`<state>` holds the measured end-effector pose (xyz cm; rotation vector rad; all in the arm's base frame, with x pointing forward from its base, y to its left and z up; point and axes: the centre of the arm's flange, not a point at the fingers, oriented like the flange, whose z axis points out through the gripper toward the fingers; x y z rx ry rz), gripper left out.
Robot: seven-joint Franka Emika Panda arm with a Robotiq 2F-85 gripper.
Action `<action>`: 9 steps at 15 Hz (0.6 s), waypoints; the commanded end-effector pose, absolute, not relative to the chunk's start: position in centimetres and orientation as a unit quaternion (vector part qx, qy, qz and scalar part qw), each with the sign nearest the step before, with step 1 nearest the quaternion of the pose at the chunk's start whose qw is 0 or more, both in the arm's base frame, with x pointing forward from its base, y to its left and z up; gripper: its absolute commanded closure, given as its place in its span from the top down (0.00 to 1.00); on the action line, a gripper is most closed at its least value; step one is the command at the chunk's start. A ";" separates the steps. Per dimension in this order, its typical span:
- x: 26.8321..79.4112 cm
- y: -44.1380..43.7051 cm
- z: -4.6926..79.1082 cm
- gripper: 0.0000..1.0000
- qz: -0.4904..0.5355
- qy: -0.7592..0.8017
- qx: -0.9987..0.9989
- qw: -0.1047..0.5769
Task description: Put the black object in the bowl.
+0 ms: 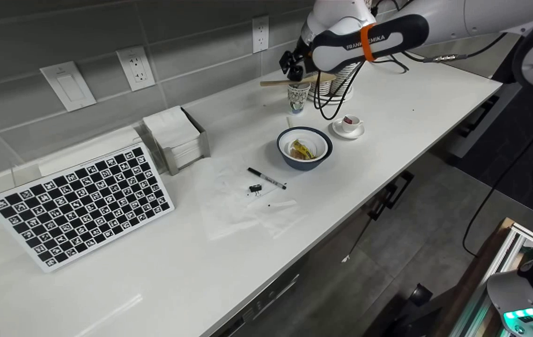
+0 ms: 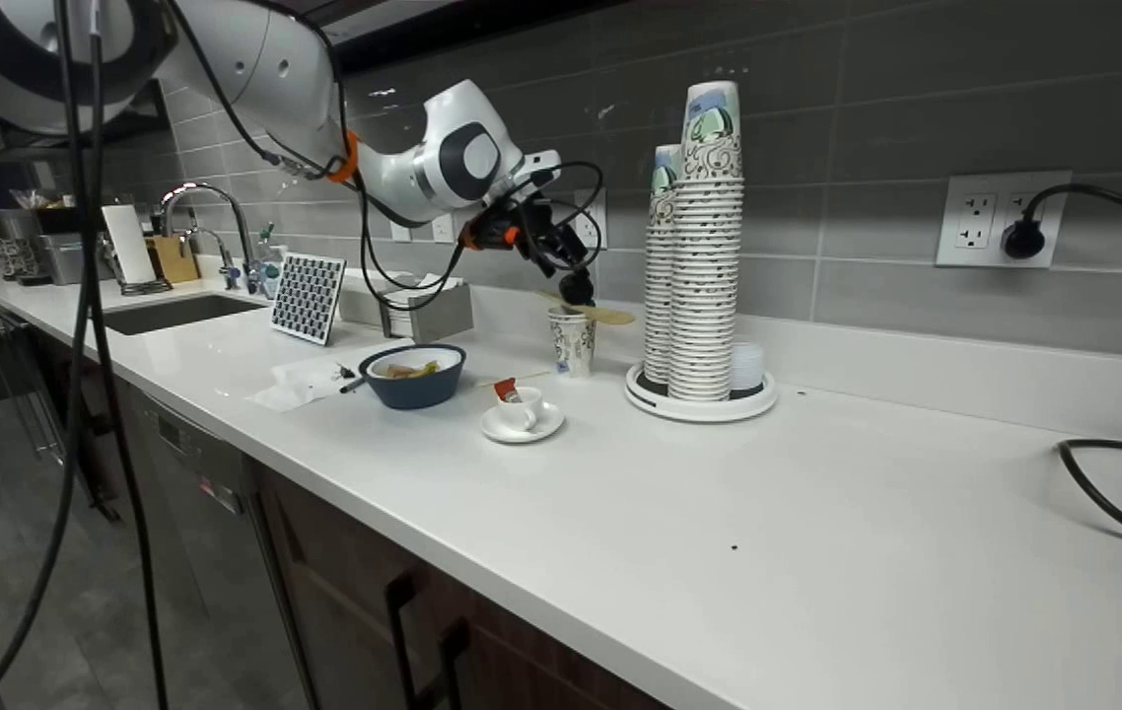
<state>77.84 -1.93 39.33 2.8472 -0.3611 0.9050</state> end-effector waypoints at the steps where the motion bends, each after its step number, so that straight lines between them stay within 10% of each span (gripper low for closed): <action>1: 81.6 -1.9 38.4 0.74 0.279 -0.142 0.946 0.085; 9: 82.2 -2.6 38.2 0.18 0.273 -0.163 0.944 0.093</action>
